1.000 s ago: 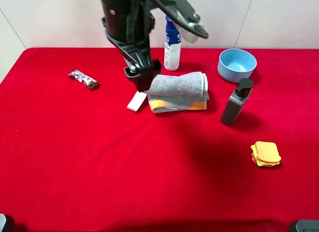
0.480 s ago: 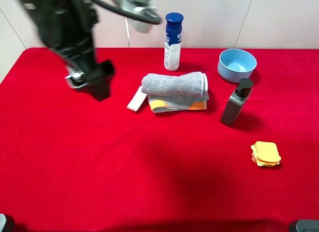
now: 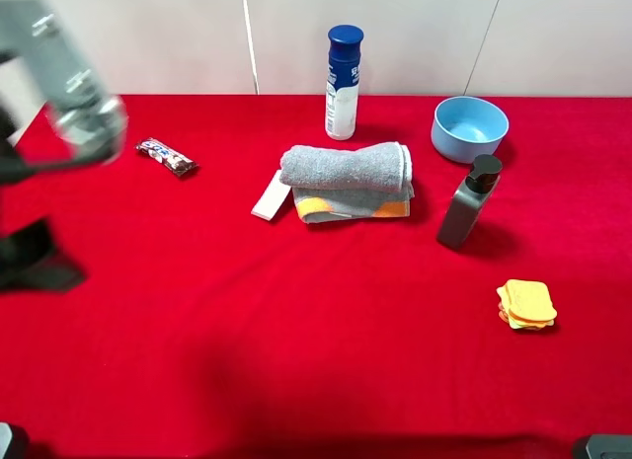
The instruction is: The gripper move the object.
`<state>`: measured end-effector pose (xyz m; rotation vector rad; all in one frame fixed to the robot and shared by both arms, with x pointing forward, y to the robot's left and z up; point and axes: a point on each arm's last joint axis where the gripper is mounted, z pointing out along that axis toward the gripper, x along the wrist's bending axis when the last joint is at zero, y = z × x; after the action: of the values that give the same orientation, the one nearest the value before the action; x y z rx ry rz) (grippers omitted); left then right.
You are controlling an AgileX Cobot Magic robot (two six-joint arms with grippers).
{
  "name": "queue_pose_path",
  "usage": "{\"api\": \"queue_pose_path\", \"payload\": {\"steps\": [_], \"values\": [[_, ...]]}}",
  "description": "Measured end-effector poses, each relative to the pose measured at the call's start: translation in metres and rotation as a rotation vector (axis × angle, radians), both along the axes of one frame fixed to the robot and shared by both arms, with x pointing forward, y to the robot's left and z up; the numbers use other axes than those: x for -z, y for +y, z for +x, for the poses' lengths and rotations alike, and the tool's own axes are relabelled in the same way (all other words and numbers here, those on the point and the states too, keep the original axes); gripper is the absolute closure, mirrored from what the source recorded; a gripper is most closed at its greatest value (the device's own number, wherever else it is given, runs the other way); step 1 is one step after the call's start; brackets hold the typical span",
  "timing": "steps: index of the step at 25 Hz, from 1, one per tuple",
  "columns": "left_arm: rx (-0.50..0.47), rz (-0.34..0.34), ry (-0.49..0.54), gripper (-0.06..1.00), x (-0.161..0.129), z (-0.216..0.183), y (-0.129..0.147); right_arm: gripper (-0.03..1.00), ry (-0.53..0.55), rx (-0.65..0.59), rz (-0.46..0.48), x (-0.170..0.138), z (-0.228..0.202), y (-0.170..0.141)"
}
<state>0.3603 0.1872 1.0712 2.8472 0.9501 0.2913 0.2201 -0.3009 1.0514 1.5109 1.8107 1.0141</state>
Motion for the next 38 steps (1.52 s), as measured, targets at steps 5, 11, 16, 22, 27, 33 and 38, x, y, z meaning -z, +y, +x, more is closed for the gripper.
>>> {"api": "queue_pose_path", "payload": {"steps": [5,11,16,22,27,33,38], "values": [[-0.001,-0.018,-0.013,-0.05,0.016,-0.029,0.031,0.27,0.0,0.0,0.0,0.0,0.0,0.0],[-0.019,-0.033,-0.015,-0.05,0.04,-0.053,0.057,0.27,0.0,0.0,0.0,0.0,0.0,0.0],[-0.065,-0.081,0.003,-0.05,0.047,-0.064,0.063,0.27,0.0,0.0,0.0,0.0,0.0,0.0],[-0.074,-0.119,-0.02,-0.05,0.046,-0.062,0.06,0.27,0.0,0.0,0.0,0.0,0.0,0.0],[-0.073,-0.13,-0.021,-0.05,0.046,-0.062,0.06,0.27,0.0,0.0,0.0,0.0,0.0,0.0],[-0.186,-0.166,-0.004,-0.05,0.056,-0.058,0.064,0.27,0.0,0.0,0.0,0.0,0.0,0.0],[-0.317,-0.191,0.004,-0.05,0.056,-0.052,0.073,0.27,0.0,0.0,0.0,0.0,0.0,0.0]]}}
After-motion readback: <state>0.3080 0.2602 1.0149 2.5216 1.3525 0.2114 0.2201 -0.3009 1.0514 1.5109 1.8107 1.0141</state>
